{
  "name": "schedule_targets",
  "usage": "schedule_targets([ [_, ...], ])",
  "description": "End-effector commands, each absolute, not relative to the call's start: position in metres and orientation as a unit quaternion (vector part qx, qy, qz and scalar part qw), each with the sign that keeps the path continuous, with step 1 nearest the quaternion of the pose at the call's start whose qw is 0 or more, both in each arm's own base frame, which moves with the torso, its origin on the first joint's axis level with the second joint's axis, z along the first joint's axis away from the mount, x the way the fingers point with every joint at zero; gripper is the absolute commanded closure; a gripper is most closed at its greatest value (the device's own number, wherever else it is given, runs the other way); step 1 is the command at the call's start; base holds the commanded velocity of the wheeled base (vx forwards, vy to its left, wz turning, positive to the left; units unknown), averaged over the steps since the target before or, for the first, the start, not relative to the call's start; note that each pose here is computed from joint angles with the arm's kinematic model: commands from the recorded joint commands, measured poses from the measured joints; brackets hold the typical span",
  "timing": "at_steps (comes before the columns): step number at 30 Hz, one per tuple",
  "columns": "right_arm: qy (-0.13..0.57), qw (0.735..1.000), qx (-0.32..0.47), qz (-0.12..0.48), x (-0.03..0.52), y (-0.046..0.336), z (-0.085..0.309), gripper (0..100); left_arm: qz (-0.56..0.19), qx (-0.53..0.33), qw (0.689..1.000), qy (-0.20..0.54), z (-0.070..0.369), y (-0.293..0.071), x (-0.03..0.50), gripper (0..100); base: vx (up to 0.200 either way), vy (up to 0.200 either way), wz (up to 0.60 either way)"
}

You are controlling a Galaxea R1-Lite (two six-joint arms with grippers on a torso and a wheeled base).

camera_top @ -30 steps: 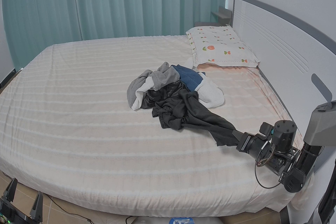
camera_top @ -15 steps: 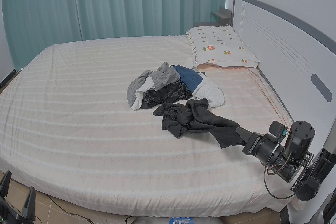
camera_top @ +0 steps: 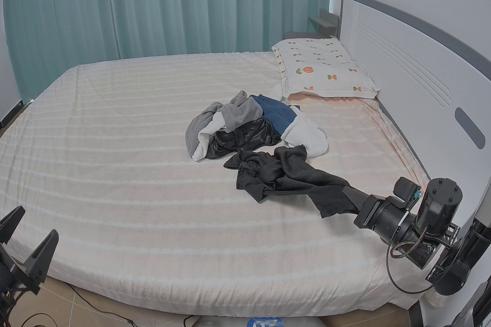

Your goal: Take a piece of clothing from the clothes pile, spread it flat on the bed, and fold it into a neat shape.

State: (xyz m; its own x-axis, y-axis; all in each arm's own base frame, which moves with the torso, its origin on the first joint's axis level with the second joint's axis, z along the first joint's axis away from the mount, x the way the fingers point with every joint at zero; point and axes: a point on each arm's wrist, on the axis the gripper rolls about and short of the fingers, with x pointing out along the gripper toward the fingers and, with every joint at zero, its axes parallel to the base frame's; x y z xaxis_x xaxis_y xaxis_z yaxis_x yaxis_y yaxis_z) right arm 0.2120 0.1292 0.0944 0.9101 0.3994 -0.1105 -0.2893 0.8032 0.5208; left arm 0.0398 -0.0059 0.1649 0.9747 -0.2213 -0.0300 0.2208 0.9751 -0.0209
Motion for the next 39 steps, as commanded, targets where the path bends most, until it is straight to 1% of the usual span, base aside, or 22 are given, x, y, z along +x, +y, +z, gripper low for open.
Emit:
schedule_targets([
  [1,0.108,0.945,0.257,0.169,0.208,0.122,0.094,100,-0.164,0.007,0.966,0.202,0.140,-0.051,0.167,0,0.000,0.000,0.00],
  [5,0.101,0.945,0.260,0.169,0.209,0.122,0.096,100,-0.177,0.009,0.955,0.239,0.130,-0.081,0.193,0,0.000,0.000,0.00],
  [8,0.105,0.943,0.268,0.169,0.208,0.122,0.096,100,-0.184,0.010,0.950,0.252,0.125,-0.098,0.206,0,0.000,0.000,0.00],
  [10,0.106,0.935,0.297,0.164,0.207,0.121,0.098,100,-0.195,0.004,0.945,0.264,0.116,-0.123,0.218,0,0.000,0.000,0.00],
  [14,0.107,0.921,0.333,0.169,0.207,0.122,0.101,100,-0.194,0.001,0.944,0.266,0.091,-0.161,0.240,0,0.000,0.000,0.00],
  [16,0.108,0.920,0.336,0.169,0.207,0.122,0.101,100,-0.191,0.000,0.945,0.265,0.087,-0.165,0.242,0,0.000,0.000,0.00],
  [17,0.113,0.917,0.337,0.179,0.207,0.129,0.100,100,-0.180,-0.013,0.950,0.254,0.071,-0.183,0.253,0,0.000,0.000,0.00],
  [18,0.112,0.917,0.337,0.180,0.207,0.130,0.100,100,-0.179,-0.013,0.950,0.254,0.070,-0.184,0.254,0,0.000,0.000,0.00],
  [19,0.116,0.915,0.336,0.191,0.206,0.136,0.100,100,-0.178,-0.024,0.952,0.250,0.062,-0.193,0.260,0,0.000,0.000,0.00],
  [22,0.119,0.913,0.330,0.207,0.206,0.147,0.098,100,-0.179,-0.021,0.950,0.255,0.050,-0.202,0.268,0,0.000,0.000,0.00],
  [26,0.097,0.912,0.333,0.221,0.213,0.155,0.107,100,-0.181,-0.024,0.949,0.256,0.040,-0.213,0.279,0,0.000,0.000,0.00],
  [28,0.082,0.910,0.337,0.228,0.218,0.160,0.113,100,-0.179,-0.038,0.950,0.252,0.037,-0.220,0.288,0,0.000,0.000,0.00],
  [30,0.061,0.913,0.327,0.236,0.224,0.166,0.121,100,-0.174,-0.066,0.951,0.249,0.037,-0.225,0.295,0,0.000,0.000,0.00],
  [33,0.039,0.915,0.321,0.243,0.233,0.172,0.133,100,-0.173,-0.081,0.949,0.250,0.035,-0.229,0.299,0,0.000,0.000,0.00],
  [39,0.049,0.914,0.318,0.246,0.241,0.188,0.136,100,-0.169,-0.104,0.948,0.249,0.026,-0.239,0.312,0,0.000,0.000,0.00],
])
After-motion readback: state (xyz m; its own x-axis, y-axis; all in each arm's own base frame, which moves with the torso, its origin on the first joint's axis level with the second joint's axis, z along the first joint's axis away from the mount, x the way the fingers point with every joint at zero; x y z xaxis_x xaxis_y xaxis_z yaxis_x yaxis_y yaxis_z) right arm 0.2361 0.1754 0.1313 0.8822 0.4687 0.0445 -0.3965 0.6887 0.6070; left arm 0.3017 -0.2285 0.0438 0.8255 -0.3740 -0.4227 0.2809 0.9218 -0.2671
